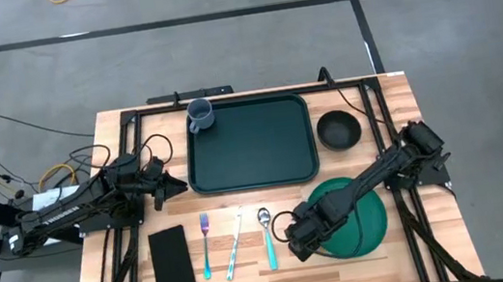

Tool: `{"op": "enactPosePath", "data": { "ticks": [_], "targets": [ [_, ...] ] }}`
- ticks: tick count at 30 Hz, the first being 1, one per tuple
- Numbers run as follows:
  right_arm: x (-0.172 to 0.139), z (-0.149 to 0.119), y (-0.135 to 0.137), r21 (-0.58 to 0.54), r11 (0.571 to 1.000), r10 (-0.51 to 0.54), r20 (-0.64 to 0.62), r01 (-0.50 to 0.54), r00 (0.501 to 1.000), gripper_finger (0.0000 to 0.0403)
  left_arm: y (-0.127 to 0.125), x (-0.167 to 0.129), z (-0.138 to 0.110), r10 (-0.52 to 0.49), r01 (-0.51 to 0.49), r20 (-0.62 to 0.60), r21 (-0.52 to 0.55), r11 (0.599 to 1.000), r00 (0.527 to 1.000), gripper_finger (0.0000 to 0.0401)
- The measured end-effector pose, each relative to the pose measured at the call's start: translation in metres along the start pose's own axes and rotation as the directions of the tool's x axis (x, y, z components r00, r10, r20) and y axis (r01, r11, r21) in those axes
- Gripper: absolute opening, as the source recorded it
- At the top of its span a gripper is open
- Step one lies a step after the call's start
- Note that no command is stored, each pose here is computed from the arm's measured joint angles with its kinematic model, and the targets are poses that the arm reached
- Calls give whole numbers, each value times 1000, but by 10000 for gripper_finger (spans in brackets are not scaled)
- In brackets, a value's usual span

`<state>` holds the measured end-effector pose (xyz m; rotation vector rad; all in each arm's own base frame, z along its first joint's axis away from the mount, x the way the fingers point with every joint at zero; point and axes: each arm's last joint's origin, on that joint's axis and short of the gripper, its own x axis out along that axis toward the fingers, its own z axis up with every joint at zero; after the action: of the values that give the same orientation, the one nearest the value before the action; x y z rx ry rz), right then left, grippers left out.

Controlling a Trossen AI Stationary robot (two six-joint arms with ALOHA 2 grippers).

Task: Set up tray
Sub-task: Put the green plate on the black tray

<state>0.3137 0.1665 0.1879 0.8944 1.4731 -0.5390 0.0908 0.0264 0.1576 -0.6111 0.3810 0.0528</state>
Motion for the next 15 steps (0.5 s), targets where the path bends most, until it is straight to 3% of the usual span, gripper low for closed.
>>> {"op": "enactPosePath", "data": {
  "ticks": [15],
  "targets": [
    [5, 0, -5, 10, 1000, -28, 19, 28, 999, 118, 0, 0, 0, -10, 10, -5, 10, 1000, 1000, 100]
  ]
}}
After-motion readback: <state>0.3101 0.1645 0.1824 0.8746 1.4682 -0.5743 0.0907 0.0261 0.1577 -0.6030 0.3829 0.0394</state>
